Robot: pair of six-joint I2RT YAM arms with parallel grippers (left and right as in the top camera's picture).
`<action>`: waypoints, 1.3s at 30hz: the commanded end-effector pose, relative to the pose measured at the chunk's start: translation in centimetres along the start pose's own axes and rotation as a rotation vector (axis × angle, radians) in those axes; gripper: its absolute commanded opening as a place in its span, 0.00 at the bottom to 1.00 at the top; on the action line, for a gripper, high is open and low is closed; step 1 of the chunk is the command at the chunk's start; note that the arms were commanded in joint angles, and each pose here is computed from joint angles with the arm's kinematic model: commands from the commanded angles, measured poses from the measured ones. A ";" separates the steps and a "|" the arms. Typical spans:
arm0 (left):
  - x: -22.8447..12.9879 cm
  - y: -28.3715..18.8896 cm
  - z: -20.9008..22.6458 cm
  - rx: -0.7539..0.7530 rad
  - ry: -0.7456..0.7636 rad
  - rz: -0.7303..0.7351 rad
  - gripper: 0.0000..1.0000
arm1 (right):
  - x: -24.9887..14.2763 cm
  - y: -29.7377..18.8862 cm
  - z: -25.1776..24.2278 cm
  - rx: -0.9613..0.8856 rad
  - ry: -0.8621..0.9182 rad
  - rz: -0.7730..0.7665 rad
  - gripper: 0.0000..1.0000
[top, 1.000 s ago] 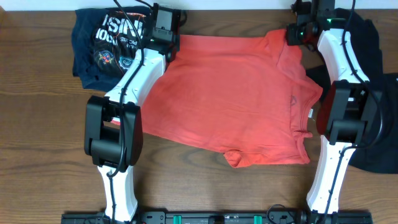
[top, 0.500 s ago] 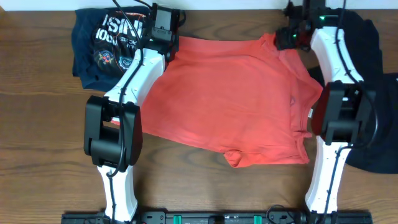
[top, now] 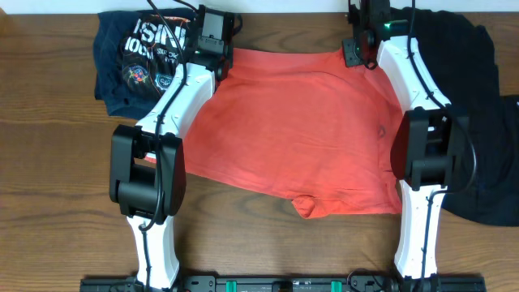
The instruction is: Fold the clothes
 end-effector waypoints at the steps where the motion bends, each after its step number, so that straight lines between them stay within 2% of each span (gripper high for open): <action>1: 0.6 -0.2 0.8 0.027 -0.010 -0.014 0.06 | -1.8 2.1 -0.5 -0.032 0.048 0.056 0.47; 5: 0.6 -0.2 0.9 0.027 -0.009 -0.014 0.06 | -1.9 2.4 -0.1 -0.010 0.052 0.062 0.39; 13: 0.6 -0.2 1.0 0.029 -0.010 -0.012 0.06 | -2.4 3.0 -0.5 0.001 0.085 0.075 0.33; 15: 0.6 -0.2 1.0 0.030 -0.010 -0.010 0.06 | -2.4 3.1 -0.7 -0.002 0.092 0.077 0.26; 17: 0.6 -0.2 1.1 0.032 -0.011 -0.009 0.06 | -2.5 3.1 -1.0 -0.004 0.109 0.077 0.12; 18: 0.6 -0.1 1.2 0.032 -0.012 -0.009 0.06 | -2.5 3.1 -1.2 -0.005 0.116 0.077 0.01; 26: 2.0 -1.3 2.1 0.057 -0.029 -0.051 0.06 | -1.7 1.9 -2.9 -0.011 0.148 0.061 0.01; 32: 4.6 -6.0 3.8 0.053 -0.027 -0.104 0.06 | 0.5 -4.1 -5.6 0.054 0.213 0.011 0.01; 39: 4.8 -11.0 5.9 0.056 -0.015 -0.077 0.06 | -0.8 -11.2 -9.1 0.140 0.294 0.028 0.01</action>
Point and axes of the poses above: each gripper's point midway between its finger pads, its own y axis out along the fingers, its own z axis along the line the jaws close on, x = y × z, the point moved 1 cm from there along -y, back along the fingers, and after that the axes turned 1 degree about y, right-handed, at the moved point
